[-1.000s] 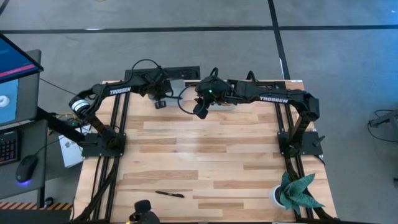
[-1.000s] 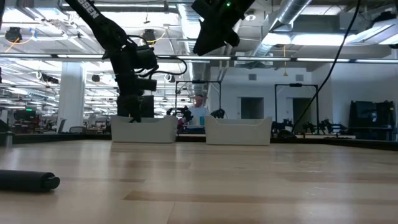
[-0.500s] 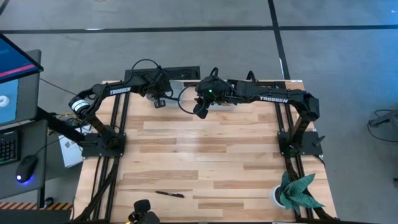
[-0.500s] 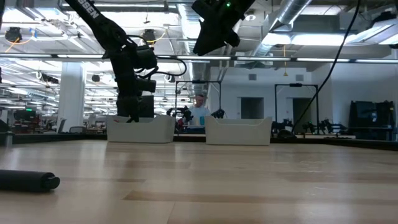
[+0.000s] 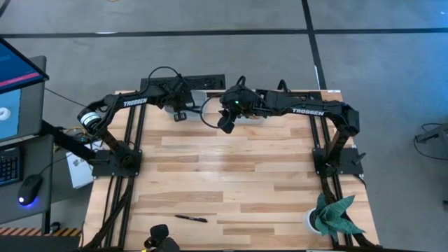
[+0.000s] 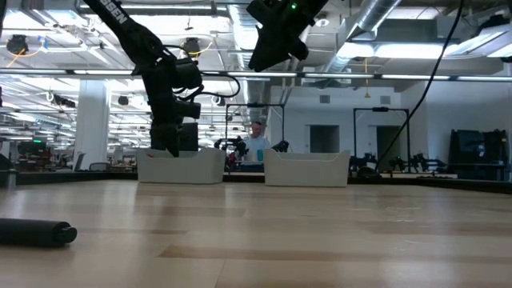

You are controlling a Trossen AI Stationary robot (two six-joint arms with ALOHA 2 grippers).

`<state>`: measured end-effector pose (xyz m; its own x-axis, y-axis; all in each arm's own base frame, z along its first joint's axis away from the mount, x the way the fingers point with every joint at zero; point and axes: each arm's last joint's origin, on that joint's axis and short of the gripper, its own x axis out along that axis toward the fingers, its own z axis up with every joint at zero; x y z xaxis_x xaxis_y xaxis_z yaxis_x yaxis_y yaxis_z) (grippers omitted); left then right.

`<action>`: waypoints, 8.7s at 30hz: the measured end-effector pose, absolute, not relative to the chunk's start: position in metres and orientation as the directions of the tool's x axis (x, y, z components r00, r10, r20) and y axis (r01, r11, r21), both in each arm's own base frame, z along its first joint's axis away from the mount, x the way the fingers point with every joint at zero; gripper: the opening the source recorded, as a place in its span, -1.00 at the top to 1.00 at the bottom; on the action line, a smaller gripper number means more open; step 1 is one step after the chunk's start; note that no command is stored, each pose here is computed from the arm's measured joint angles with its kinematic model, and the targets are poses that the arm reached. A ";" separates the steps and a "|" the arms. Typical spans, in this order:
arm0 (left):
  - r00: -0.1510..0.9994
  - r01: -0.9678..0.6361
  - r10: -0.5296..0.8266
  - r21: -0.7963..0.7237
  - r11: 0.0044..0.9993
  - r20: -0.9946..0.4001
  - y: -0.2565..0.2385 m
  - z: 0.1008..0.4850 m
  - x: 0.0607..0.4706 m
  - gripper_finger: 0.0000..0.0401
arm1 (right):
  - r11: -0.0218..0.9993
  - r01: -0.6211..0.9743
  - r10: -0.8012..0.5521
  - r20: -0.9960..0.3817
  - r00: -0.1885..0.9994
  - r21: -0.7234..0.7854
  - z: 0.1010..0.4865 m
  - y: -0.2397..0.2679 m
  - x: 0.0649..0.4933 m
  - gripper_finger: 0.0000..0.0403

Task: Sort pens & pencils
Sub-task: Put the black pen into the left gray bin

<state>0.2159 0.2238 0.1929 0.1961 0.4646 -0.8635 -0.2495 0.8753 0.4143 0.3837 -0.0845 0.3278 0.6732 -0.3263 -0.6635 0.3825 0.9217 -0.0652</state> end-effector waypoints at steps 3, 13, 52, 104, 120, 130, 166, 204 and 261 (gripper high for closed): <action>0.198 -0.261 0.466 0.412 0.873 -0.862 0.224 0.193 0.216 0.54 | 0.922 0.382 -0.326 -0.664 0.673 -0.065 0.328 -0.084 0.384 0.33; 0.260 -0.344 0.534 0.440 0.830 -0.805 0.221 0.240 0.213 0.54 | 0.922 0.381 -0.323 -0.682 0.656 -0.070 0.326 -0.084 0.382 0.33; 0.776 -0.052 0.001 -0.063 0.997 -0.631 0.052 0.353 0.176 0.51 | 0.956 0.290 -0.239 -0.710 0.662 -0.052 0.323 -0.038 0.387 0.34; 0.346 0.113 -0.342 -0.323 0.940 -0.874 -0.092 0.255 0.270 -0.20 | 0.991 0.127 -0.073 -0.643 0.762 0.038 0.288 0.048 0.299 0.34; 0.301 0.074 -0.261 -0.251 0.965 -0.917 -0.140 0.236 0.260 -0.20 | 0.989 0.147 -0.089 -0.654 0.751 0.033 0.287 0.042 0.299 0.34; 0.249 0.134 -0.182 -0.152 0.979 -0.951 -0.164 0.211 0.259 -0.20 | 0.985 0.167 -0.090 -0.668 0.739 0.052 0.286 0.043 0.298 0.33; 0.254 0.094 -0.037 -0.013 0.996 -0.967 -0.208 0.157 0.268 -0.20 | 0.958 0.223 -0.055 -0.651 0.757 0.179 0.287 0.055 0.297 0.34; 0.155 0.110 -0.077 -0.060 0.992 -0.985 -0.206 0.134 0.276 0.39 | 0.957 0.221 -0.041 -0.668 0.743 0.187 0.285 0.062 0.294 0.33; 0.061 0.116 -0.060 -0.053 0.992 -0.996 -0.137 0.136 0.305 0.82 | 0.969 0.219 -0.084 -0.687 0.722 0.112 0.284 0.046 0.295 0.33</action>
<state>0.3047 -0.1365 0.1362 0.0613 -0.0601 -0.9963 0.1163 0.9918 -0.0526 0.2953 0.0464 0.2835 0.7216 -0.0839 -0.6872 0.2194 0.9692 0.1121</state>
